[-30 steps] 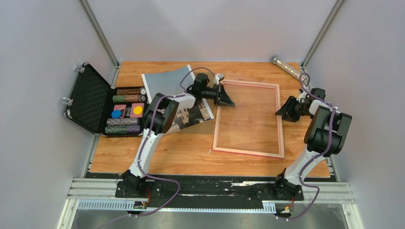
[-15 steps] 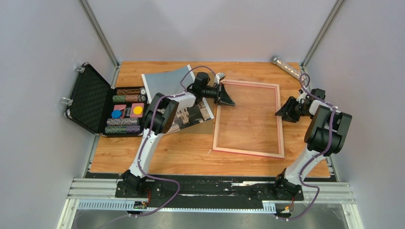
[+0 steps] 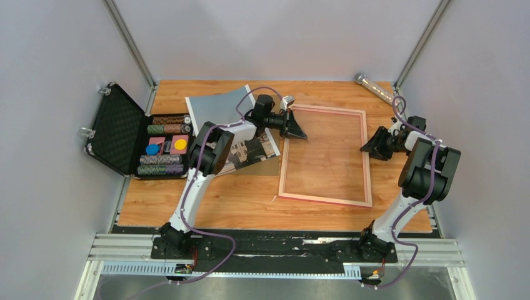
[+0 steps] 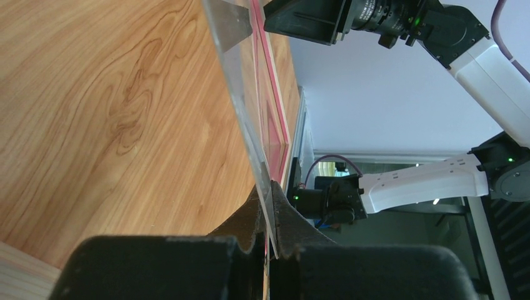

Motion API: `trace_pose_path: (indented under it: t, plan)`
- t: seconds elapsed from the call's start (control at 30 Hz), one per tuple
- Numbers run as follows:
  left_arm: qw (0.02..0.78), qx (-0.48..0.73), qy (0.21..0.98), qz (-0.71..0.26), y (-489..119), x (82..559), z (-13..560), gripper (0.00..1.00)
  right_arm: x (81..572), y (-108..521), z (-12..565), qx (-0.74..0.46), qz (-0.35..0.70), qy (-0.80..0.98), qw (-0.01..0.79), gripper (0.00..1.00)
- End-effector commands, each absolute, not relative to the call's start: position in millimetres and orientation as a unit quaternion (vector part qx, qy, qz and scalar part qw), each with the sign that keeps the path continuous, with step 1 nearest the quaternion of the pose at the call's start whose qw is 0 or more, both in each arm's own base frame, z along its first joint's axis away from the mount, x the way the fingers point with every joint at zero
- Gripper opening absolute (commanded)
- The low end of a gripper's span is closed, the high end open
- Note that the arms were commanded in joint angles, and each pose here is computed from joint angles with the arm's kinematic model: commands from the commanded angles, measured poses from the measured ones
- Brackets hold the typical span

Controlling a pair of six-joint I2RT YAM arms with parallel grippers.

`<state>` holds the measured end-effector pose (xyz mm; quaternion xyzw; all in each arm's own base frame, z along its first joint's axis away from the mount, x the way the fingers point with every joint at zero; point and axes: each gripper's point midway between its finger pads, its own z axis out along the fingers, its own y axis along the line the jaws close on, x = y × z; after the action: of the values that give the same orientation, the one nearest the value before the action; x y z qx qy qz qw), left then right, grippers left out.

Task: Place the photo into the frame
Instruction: Place the photo frame item in the photo frame.

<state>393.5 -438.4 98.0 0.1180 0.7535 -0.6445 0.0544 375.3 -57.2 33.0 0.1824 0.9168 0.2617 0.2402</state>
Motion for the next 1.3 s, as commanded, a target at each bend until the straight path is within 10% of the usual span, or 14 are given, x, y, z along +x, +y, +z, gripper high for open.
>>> trace_pose_path:
  t: [0.0, 1.27]
  plan:
    - [0.058, 0.141, 0.744, -0.651, -448.9, 388.0, 101.8, 0.00, 386.2, -50.6, 42.9, 0.167, 0.288, 0.908, 0.254, 0.45]
    - [0.040, 0.109, 0.777, -0.619, -445.7, 379.1, 66.6, 0.00, 385.0, -49.1, 43.6, 0.167, 0.291, 0.907, 0.254, 0.45]
